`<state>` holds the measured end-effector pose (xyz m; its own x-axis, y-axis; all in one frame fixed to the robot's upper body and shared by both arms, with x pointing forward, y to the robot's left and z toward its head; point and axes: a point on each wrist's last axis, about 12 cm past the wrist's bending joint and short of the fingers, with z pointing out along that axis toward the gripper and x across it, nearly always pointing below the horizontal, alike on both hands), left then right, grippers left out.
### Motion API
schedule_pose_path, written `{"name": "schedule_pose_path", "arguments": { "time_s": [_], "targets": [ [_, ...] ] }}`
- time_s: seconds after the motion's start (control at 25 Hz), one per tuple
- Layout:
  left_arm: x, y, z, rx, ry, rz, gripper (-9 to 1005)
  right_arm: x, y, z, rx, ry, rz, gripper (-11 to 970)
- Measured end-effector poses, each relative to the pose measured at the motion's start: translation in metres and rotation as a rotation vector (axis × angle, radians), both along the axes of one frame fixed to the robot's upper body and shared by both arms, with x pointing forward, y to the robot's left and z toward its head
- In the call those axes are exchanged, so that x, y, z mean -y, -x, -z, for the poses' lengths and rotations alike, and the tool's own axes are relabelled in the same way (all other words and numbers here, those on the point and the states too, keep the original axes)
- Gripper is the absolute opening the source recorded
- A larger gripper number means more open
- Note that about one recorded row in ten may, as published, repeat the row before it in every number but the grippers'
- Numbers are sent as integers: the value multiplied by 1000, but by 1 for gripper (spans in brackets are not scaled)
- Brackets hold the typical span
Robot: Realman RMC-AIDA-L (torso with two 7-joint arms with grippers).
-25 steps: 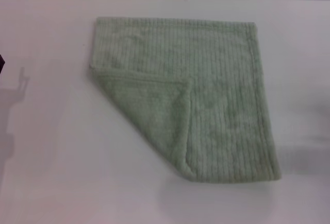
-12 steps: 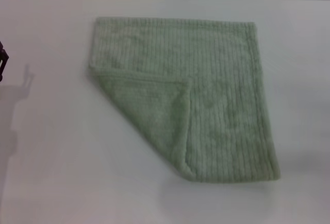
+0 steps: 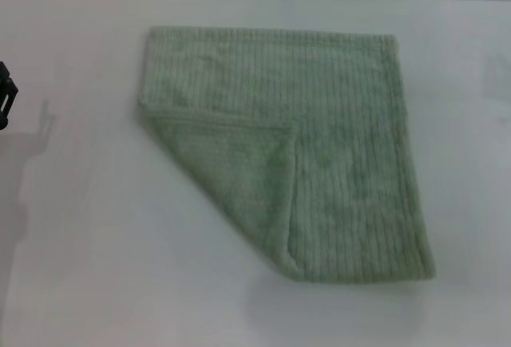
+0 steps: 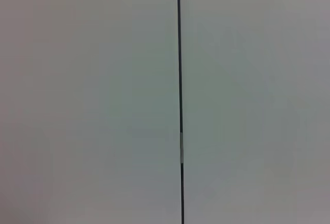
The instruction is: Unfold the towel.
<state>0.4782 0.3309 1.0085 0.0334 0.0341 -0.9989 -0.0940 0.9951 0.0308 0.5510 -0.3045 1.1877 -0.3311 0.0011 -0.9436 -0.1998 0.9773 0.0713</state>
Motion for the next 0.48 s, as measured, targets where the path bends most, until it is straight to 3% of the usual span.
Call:
{"name": "schedule_pose_path", "arguments": {
  "time_s": [0.08, 0.28, 0.36, 0.48],
  "targets": [
    [0, 0, 0, 0, 3, 0, 828, -1, -9, -9, -73, -2, -63, 162],
    [0, 0, 0, 0, 4, 1, 828, -4, -33, -11, -322, 38, -170, 22],
    [1, 0, 0, -1, 3, 4, 828, -9, -45, -4, -479, 103, -223, 19],
    [2, -1, 0, 0, 2, 12, 828, -17, -50, 1, -545, 154, -263, 15]
  ]
}}
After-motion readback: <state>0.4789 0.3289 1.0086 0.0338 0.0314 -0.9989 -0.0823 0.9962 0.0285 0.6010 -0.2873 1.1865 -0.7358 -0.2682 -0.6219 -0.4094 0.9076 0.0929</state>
